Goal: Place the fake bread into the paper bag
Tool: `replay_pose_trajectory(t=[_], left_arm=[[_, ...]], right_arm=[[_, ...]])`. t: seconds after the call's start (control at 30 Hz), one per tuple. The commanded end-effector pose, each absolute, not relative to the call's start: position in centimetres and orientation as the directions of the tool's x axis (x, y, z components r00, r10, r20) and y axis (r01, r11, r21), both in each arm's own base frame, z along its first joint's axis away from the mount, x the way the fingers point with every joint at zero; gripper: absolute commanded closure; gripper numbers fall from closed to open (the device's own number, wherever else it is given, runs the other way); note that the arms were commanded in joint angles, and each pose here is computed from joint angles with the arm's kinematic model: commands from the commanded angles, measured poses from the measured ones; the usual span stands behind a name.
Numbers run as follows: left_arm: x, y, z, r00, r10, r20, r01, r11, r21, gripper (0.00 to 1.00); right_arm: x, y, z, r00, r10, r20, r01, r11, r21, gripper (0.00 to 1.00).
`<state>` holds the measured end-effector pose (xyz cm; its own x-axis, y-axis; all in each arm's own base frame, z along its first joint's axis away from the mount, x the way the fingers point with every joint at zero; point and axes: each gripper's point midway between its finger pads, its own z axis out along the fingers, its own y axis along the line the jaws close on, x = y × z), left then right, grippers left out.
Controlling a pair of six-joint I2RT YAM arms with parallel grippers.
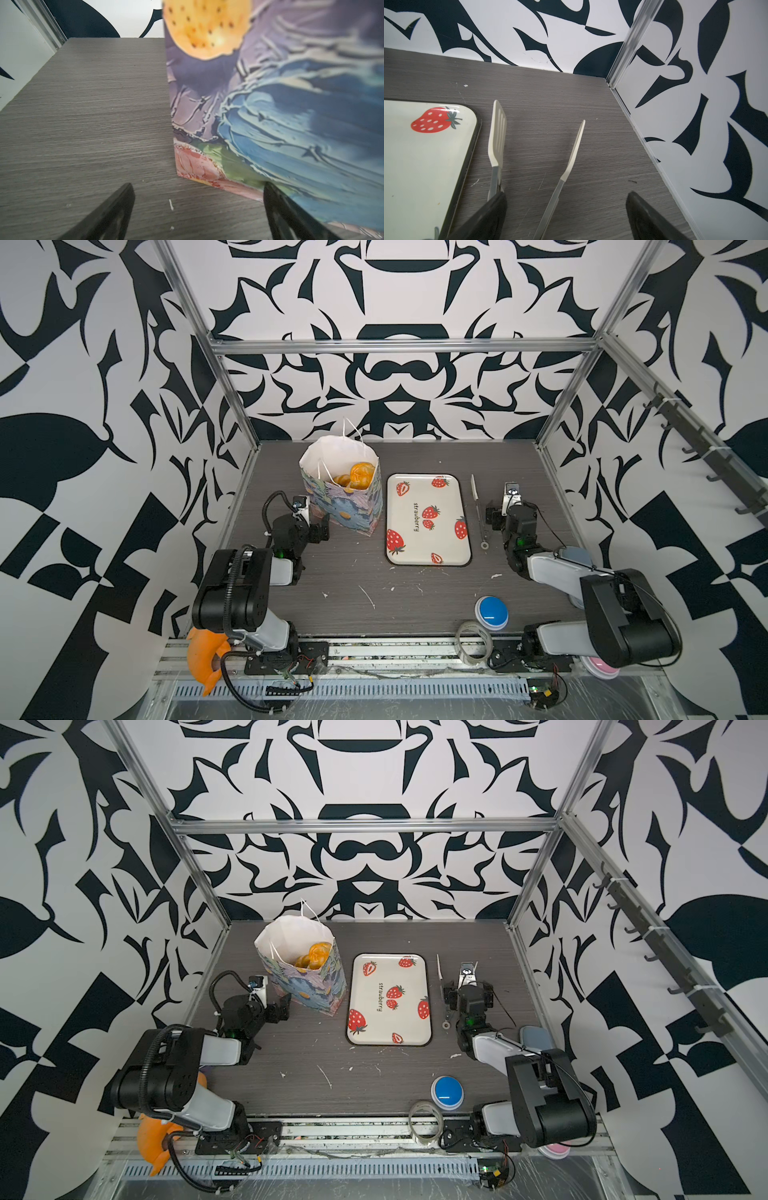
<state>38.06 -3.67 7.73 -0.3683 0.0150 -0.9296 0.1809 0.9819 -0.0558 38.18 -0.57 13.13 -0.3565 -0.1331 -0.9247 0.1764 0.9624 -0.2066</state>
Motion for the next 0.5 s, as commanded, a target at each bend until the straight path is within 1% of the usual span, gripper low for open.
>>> replay_pose_trajectory(t=[0.0,0.3,0.47], left_arm=[[38.8,-3.8,9.0,-0.326,0.017,-0.945,0.197,0.979,-0.050,0.01],[39.0,-3.7,8.7,-0.343,0.016,-0.939,0.188,0.981,-0.052,0.01],[39.2,-3.4,8.6,-0.354,0.009,-0.935,0.166,0.985,-0.054,0.01]], right_arm=[[37.9,-0.9,14.8,-0.302,-0.133,-0.944,0.205,0.958,-0.201,0.07],[36.3,-1.2,14.9,-0.286,-0.140,-0.948,0.212,0.956,-0.205,0.07],[35.6,-1.9,13.4,-0.320,-0.123,-0.940,0.241,0.948,-0.206,0.07]])
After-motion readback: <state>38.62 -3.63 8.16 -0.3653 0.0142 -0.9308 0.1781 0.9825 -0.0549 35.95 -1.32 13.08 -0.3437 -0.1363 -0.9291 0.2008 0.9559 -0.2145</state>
